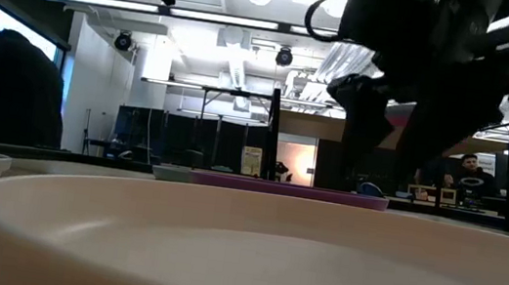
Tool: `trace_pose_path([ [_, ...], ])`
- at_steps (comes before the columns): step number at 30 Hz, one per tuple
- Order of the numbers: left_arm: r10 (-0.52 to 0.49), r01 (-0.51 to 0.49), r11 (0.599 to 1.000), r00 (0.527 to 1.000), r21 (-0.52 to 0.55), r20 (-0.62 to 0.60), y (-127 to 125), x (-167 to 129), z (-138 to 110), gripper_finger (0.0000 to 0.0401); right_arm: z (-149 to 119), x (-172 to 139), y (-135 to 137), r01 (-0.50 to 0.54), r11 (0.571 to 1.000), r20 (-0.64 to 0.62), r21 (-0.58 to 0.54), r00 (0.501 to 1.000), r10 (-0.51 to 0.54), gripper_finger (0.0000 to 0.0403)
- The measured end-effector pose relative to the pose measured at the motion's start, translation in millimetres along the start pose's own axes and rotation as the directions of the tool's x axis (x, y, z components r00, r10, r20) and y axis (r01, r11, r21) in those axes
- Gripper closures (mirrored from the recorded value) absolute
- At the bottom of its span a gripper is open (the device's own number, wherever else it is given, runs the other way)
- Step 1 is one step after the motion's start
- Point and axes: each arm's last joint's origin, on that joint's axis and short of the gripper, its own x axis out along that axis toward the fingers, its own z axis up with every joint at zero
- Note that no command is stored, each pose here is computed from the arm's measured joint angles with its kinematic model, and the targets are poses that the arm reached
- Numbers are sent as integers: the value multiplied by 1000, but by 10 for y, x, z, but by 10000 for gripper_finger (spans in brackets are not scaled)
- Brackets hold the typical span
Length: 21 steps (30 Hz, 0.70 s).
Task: Place and stack plates onto a shelf
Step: Stack the violet plate on top of the white plate on the shelf
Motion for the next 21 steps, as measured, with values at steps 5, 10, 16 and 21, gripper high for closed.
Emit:
trace_pose_path([
  [5,-4,4,1000,1000,4,0,-22,-1,-6,277,-19,74,-17,58,998,-23,-16,998,-59,149],
  [10,-5,5,1000,1000,-3,0,-25,0,-6,277,-38,140,-22,77,997,-42,-18,996,-78,149],
  [16,-5,5,1000,1000,-4,0,-24,-1,-6,277,-67,219,-20,74,997,-68,-20,995,-75,149],
  [21,-5,5,1000,1000,-4,0,-24,-1,-6,277,-70,233,-19,73,997,-71,-38,995,-76,152],
])
